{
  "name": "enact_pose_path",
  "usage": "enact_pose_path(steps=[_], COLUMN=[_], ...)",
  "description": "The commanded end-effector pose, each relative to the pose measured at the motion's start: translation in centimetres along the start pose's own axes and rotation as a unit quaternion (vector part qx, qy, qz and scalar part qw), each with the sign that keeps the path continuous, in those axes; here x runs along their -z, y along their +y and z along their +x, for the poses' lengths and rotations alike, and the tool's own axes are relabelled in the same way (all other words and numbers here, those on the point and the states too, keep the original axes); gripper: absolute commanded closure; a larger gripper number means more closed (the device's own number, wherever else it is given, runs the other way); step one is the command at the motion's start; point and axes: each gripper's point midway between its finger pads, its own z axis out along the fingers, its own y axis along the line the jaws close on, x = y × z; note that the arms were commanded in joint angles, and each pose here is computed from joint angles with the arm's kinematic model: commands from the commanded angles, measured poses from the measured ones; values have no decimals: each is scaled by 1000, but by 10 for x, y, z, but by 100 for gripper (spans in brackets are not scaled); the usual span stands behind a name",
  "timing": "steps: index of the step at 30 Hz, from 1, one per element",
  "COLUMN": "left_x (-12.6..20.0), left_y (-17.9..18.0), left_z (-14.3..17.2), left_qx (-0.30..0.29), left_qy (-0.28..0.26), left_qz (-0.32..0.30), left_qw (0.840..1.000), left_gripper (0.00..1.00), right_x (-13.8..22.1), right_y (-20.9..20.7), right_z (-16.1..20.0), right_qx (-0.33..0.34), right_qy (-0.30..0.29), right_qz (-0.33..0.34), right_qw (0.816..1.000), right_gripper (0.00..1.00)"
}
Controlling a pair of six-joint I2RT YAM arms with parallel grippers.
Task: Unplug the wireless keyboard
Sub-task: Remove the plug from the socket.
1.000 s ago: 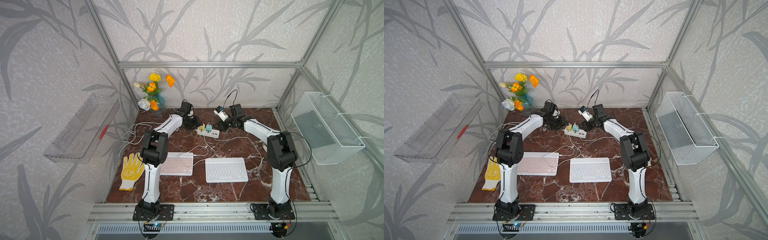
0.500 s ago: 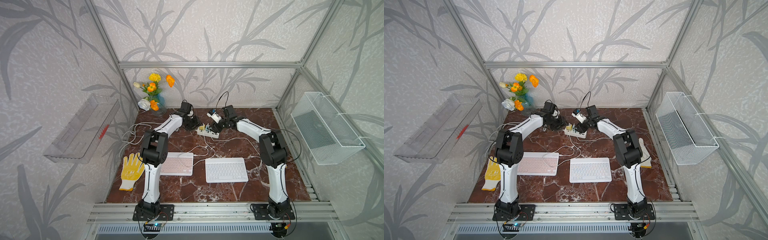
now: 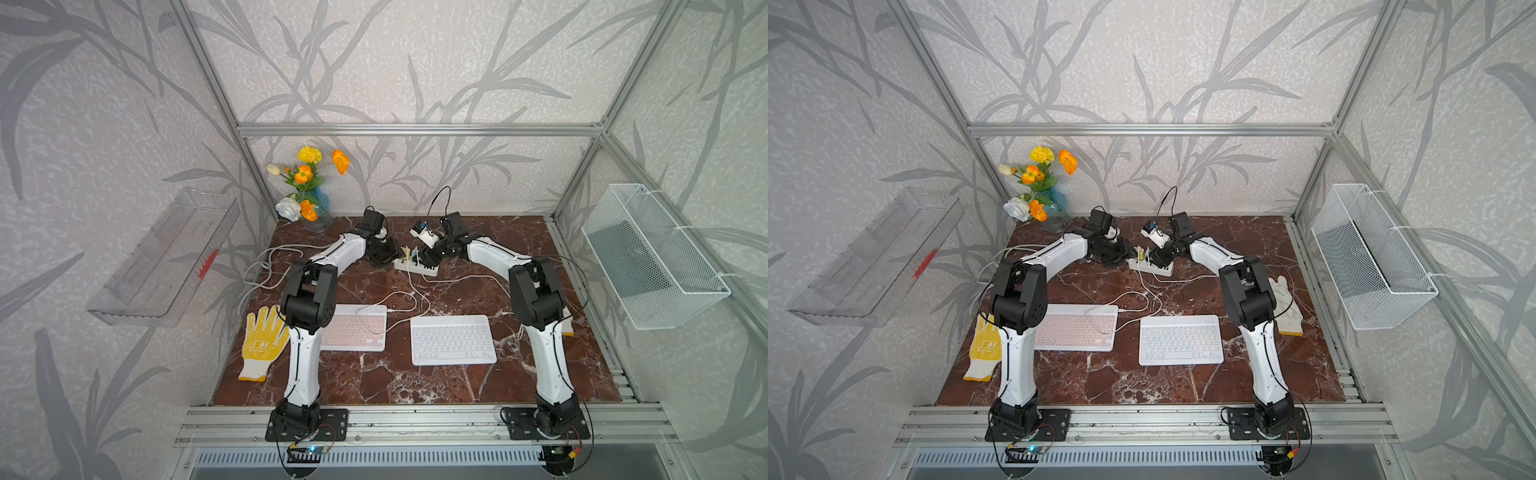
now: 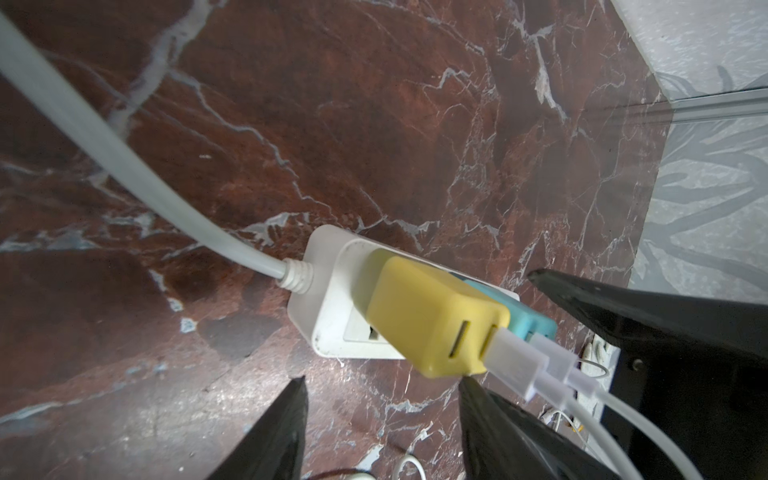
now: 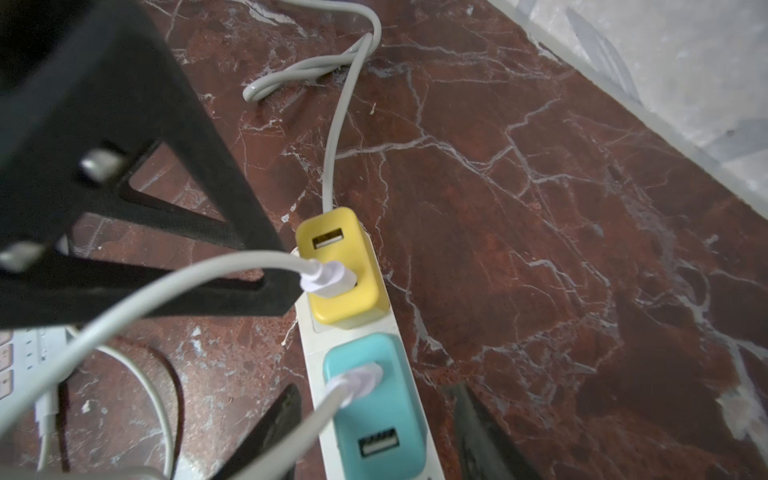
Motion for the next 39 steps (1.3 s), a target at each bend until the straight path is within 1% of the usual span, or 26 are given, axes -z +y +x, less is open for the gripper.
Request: enact_pose_path(steps=[1, 4, 8, 12, 16, 20, 23, 26, 28, 30, 32, 35, 36, 37, 39], left_x=[-1, -5, -20, -34, -44, -49, -51, -52, -54, -56, -59, -65, -66, -66, -66], left_y=[-7, -9, -2, 10, 23, 33, 36, 41, 47, 53, 56, 61, 61, 63, 65], left_z=[3, 7, 19, 30, 38, 39, 41, 46, 52, 58, 61, 66, 68, 69, 72], left_qx=[-2, -6, -10, -5, -4, 0, -2, -5, -3, 1, 1, 3, 2, 2, 2], left_qy=[1, 4, 19, 31, 35, 29, 27, 31, 41, 51, 59, 70, 72, 73, 75], left_qz=[16, 17, -7, -26, -50, -74, -83, -96, -108, -118, -122, -125, -126, -127, -129], left_qw=[1000, 1000, 1000, 999, 998, 997, 996, 995, 993, 992, 991, 990, 989, 989, 989], left_gripper=[39, 37, 39, 43, 44, 46, 48, 50, 51, 52, 52, 53, 53, 54, 54], right_x=[-8, -11, -15, -16, -18, -18, -18, -16, -15, -14, -12, -13, -15, -15, -15], right_y=[4, 5, 7, 9, 12, 14, 15, 14, 12, 14, 19, 34, 34, 30, 24], right_z=[2, 1, 6, 10, 14, 16, 16, 16, 15, 13, 10, 7, 8, 8, 7], right_qx=[9, 8, 5, 8, 6, 3, 5, 10, 14, 25, 53, 117, 122, 110, 69], right_qy=[9, 8, 12, 18, 23, 28, 29, 25, 21, 18, 12, 5, 8, 12, 13], right_qz=[-15, -23, -32, -37, -46, -54, -54, -47, -38, -26, -8, 19, 31, 46, 30], right_qw=[1000, 1000, 999, 999, 999, 998, 998, 999, 999, 999, 998, 993, 992, 993, 997], right_gripper=[42, 45, 50, 58, 65, 75, 77, 79, 83, 88, 90, 93, 94, 94, 95])
